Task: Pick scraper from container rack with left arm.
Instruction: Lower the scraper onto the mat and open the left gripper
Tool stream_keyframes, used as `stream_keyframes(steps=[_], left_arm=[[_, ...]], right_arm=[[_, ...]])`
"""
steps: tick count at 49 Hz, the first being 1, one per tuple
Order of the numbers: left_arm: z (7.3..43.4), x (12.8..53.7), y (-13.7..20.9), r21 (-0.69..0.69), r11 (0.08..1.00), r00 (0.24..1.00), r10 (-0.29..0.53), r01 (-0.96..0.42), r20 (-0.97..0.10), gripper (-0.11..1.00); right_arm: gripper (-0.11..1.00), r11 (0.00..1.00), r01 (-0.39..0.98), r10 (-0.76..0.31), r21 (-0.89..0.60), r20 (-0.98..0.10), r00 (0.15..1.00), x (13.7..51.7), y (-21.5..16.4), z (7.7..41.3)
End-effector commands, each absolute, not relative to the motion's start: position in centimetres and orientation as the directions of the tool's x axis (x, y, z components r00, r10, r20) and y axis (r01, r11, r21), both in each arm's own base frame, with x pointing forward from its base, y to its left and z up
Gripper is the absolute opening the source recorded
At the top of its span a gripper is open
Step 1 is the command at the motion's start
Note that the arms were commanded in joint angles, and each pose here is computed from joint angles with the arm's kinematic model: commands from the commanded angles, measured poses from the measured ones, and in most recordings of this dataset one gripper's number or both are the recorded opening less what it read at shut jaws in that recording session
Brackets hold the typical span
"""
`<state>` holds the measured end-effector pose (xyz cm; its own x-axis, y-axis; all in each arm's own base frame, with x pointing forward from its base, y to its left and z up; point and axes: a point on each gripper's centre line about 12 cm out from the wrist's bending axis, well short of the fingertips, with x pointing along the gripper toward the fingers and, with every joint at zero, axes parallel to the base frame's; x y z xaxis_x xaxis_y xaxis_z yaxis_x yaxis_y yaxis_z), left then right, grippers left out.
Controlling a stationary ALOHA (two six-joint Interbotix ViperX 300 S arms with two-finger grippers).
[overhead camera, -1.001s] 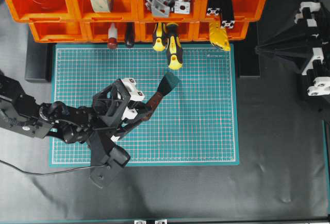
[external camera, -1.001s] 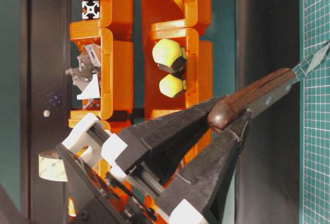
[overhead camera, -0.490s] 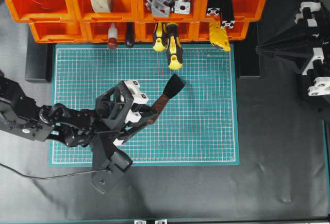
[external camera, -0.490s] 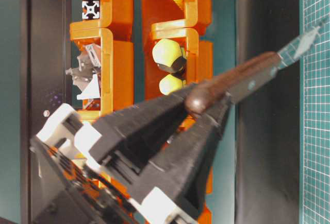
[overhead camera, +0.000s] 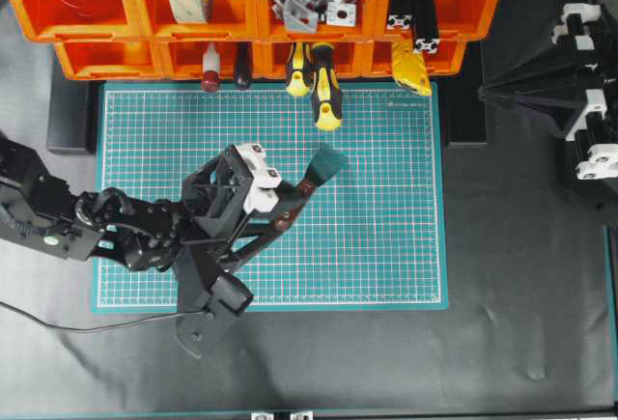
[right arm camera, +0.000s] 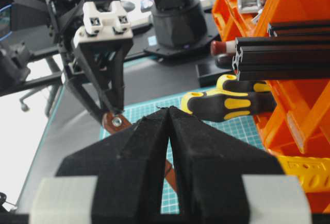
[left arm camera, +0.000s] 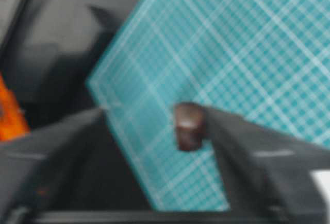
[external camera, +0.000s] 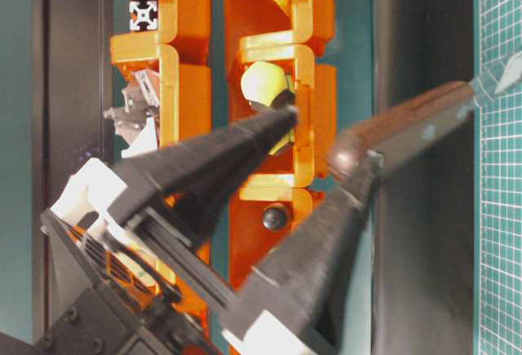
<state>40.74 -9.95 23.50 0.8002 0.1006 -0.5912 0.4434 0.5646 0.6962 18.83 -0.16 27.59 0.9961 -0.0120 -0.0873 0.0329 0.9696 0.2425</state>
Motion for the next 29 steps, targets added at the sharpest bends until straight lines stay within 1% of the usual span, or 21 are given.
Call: stream_keyframes(steps=[1,3,5,9,14,21,25,29], left_arm=[[24.7,40.8,-9.8,0.697,0.586,0.816,0.099,0.414,-0.569,0.80],[24.5,40.6,-9.7,0.685,0.604,0.813,0.101,0.407,-0.573,0.87],[24.2,40.4,-9.7,0.673,0.621,0.808,0.106,0.402,-0.580,0.91],[24.1,39.6,-9.7,0.641,0.672,0.797,0.122,0.372,-0.591,0.89],[24.7,38.5,-10.2,0.559,0.776,0.796,0.127,0.291,-0.592,0.89],[24.9,37.2,-11.5,0.337,0.932,0.800,0.098,0.136,-0.592,0.89],[24.1,36.7,-11.6,0.199,0.979,0.789,0.096,0.034,-0.606,0.89],[23.2,36.2,-11.4,0.097,0.994,0.776,0.100,-0.051,-0.623,0.89]], right_arm=[[0.00,0.968,0.033,-0.014,0.247,-0.080,0.997,19.0,-0.2,28.1],[0.00,0.968,0.033,-0.014,0.247,-0.080,0.997,19.0,-0.2,28.1],[0.00,0.969,0.033,-0.013,0.246,-0.083,0.996,19.1,-0.2,28.1],[0.00,0.968,0.034,-0.013,0.247,-0.089,0.996,19.1,-0.2,28.0],[0.00,0.968,0.035,-0.012,0.247,-0.096,0.995,19.0,-0.2,27.9],[0.00,0.968,0.036,-0.011,0.247,-0.101,0.995,19.1,-0.2,27.8],[0.00,0.968,0.037,-0.011,0.247,-0.104,0.995,19.1,-0.2,27.8],[0.00,0.968,0.037,-0.011,0.247,-0.105,0.994,19.1,-0.2,27.7]])
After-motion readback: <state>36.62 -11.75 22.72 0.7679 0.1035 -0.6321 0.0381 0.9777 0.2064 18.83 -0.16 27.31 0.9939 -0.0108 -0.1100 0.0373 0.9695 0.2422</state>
